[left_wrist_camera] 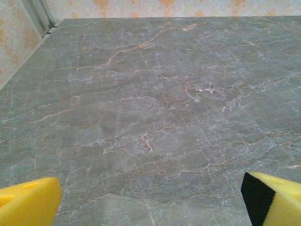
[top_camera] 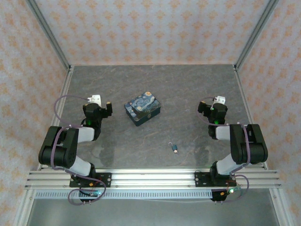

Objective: Unlock a padlock with a key

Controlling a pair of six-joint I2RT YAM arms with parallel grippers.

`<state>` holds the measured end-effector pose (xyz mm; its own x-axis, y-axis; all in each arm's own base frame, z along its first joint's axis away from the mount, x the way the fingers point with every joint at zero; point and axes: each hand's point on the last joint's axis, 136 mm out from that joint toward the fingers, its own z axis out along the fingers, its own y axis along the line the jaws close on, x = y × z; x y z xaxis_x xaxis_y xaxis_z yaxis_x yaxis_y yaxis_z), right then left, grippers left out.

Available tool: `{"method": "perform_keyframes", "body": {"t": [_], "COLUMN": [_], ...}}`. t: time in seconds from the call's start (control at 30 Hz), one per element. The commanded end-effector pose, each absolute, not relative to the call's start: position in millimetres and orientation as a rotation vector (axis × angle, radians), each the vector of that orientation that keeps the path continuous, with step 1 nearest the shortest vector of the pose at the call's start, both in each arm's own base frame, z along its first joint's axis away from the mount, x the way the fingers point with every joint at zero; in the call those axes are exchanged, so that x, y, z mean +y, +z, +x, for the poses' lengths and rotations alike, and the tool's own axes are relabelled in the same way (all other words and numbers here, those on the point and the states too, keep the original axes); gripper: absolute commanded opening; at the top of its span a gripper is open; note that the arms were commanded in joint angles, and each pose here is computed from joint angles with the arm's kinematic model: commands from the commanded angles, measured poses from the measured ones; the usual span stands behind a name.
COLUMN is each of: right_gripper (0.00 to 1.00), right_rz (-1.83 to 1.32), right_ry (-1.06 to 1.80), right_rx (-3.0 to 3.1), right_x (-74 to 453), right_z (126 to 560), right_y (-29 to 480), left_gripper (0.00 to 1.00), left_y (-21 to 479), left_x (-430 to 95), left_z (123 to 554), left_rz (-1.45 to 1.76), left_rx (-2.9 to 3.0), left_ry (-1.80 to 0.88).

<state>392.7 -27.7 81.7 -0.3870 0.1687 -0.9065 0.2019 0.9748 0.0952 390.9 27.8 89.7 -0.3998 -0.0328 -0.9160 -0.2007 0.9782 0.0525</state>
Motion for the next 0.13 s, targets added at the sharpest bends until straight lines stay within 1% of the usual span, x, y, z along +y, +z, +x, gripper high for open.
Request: {"method": "perform_keyframes", "body": {"t": [0.0, 0.1], "right_gripper": [0.99, 0.99], "right_rz": [0.263, 0.263], "right_ry": [-0.024, -0.024], "right_rx": [1.962, 1.961], "right_x": [-24.6, -24.6], "right_z": [395.4, 395.2], "right_y": [88.1, 88.3], "left_gripper": [1.0, 1.0], "left_y": [94.0, 94.0], "left_x": [26.6, 26.6], "left_z": [393.1, 393.1], "left_rz": [-0.176, -0.177], "left_rx": [1.969, 1.969], "left_ry": [0.174, 0.174]}}
